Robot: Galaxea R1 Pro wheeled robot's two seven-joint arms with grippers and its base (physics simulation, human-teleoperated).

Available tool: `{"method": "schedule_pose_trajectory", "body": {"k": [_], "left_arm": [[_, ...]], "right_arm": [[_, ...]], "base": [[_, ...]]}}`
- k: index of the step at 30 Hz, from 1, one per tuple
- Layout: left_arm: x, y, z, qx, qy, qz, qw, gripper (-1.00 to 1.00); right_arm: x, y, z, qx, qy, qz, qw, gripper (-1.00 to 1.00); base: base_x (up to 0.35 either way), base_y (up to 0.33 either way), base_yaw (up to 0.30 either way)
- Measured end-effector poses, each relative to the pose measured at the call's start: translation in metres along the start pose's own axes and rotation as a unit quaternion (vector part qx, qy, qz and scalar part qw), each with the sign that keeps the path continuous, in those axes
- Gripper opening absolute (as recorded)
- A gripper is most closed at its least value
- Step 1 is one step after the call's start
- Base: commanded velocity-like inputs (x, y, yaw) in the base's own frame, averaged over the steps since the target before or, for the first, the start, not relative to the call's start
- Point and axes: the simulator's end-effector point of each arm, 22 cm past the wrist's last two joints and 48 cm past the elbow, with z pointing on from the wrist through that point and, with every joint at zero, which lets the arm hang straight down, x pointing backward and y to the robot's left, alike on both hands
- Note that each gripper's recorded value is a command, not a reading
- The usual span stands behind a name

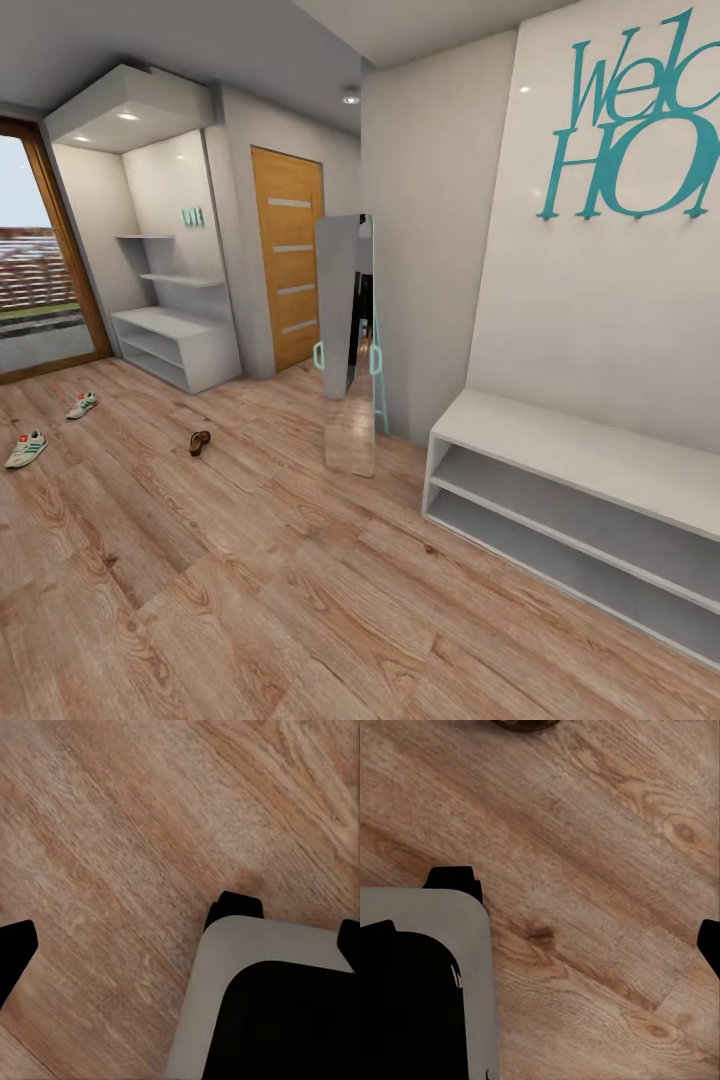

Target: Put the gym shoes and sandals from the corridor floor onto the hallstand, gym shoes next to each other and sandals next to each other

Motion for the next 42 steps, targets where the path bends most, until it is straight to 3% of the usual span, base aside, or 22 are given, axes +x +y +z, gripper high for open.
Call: {"method": "schedule_pose_trajectory", "body": {"k": [42], "left_arm": [[-0.0063, -0.0002, 0.0000, 0.001, -0.006, -0.003, 1.0000, 1.00]], "right_arm": [[-0.0039, 0.0031, 0.0001, -0.003, -0.005, 0.001, 1.0000, 1.00]], "base": [[0.009, 0.087, 0.000]]}}
